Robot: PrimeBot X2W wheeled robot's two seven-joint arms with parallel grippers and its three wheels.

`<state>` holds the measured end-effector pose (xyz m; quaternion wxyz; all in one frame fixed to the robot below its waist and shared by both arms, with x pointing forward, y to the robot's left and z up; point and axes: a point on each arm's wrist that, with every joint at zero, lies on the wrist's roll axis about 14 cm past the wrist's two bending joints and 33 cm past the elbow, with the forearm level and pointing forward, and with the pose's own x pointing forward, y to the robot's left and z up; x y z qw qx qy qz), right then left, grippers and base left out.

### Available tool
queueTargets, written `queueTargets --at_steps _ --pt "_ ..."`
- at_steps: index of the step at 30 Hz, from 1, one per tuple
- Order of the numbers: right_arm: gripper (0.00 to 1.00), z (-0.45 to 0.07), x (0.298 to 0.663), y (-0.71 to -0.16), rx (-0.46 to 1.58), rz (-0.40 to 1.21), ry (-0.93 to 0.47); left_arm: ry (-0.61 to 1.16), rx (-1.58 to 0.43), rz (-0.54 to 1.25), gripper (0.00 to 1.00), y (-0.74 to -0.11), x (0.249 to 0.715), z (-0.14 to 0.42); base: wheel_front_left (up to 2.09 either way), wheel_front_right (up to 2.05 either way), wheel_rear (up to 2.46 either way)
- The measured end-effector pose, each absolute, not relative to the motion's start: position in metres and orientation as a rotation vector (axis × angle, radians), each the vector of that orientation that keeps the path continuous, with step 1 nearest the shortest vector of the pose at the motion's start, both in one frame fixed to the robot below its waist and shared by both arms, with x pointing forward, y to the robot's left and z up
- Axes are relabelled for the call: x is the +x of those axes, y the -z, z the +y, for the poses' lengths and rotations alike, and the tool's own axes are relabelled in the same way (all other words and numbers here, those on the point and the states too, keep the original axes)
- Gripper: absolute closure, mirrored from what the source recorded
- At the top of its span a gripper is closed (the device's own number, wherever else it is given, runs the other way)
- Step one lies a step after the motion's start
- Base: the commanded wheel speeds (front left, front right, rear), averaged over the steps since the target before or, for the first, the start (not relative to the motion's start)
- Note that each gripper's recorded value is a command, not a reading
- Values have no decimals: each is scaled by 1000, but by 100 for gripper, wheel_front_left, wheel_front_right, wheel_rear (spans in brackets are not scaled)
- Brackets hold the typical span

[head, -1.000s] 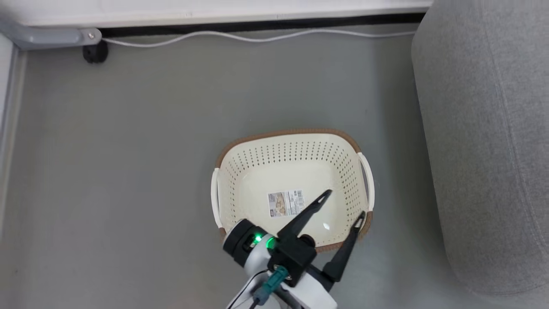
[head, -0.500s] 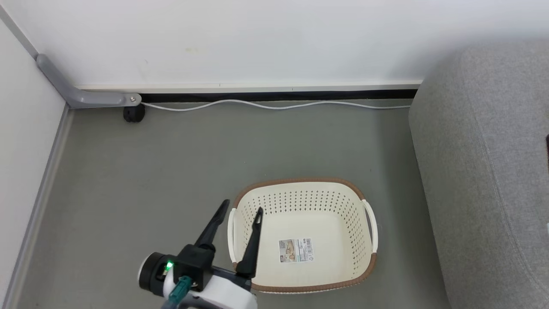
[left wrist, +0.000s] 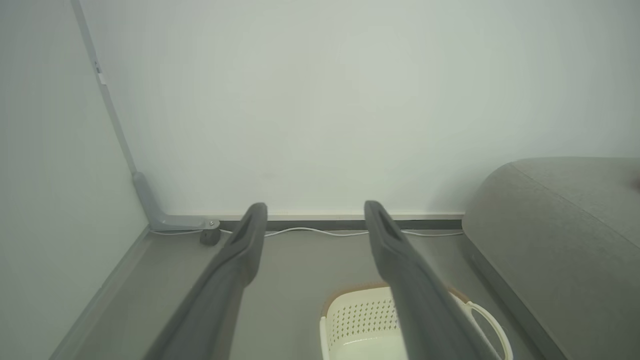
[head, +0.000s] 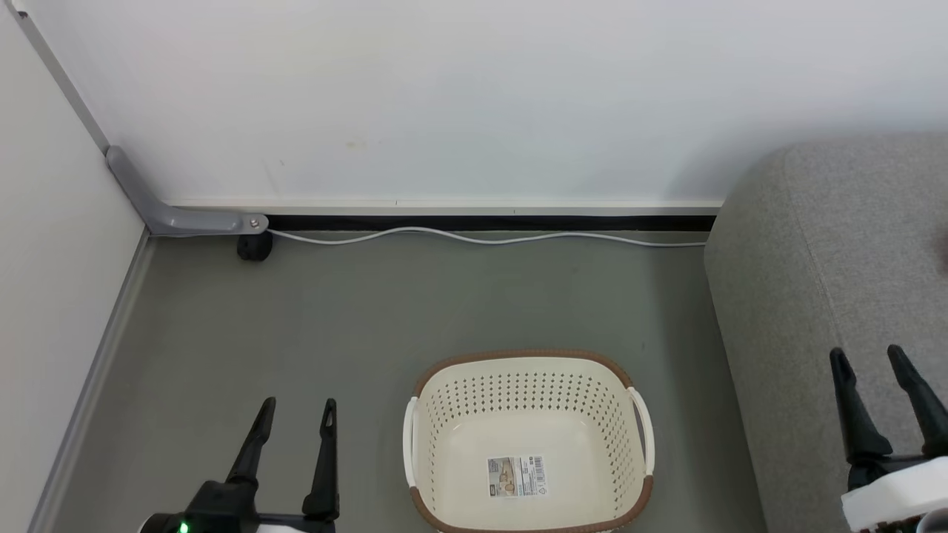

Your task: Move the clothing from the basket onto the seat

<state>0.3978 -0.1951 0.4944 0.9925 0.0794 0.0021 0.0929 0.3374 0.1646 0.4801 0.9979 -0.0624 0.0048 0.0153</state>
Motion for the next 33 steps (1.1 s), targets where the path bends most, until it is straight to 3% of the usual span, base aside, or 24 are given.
queueTargets --at_steps 16,31,32,33 --pt "0 -195 360 -487 168 9 -135 -102 -118 58 0 -464 302 182 0 0 0" --pt "0 -195 356 -480 172 31 -127 -100 -140 81 0 -458 301 179 0 0 0" --pt "100 -195 355 -476 177 43 -125 -100 -141 92 100 -455 300 179 0 0 0" --pt "100 -193 353 -471 185 57 -122 -101 -142 106 100 -450 298 178 0 0 0"
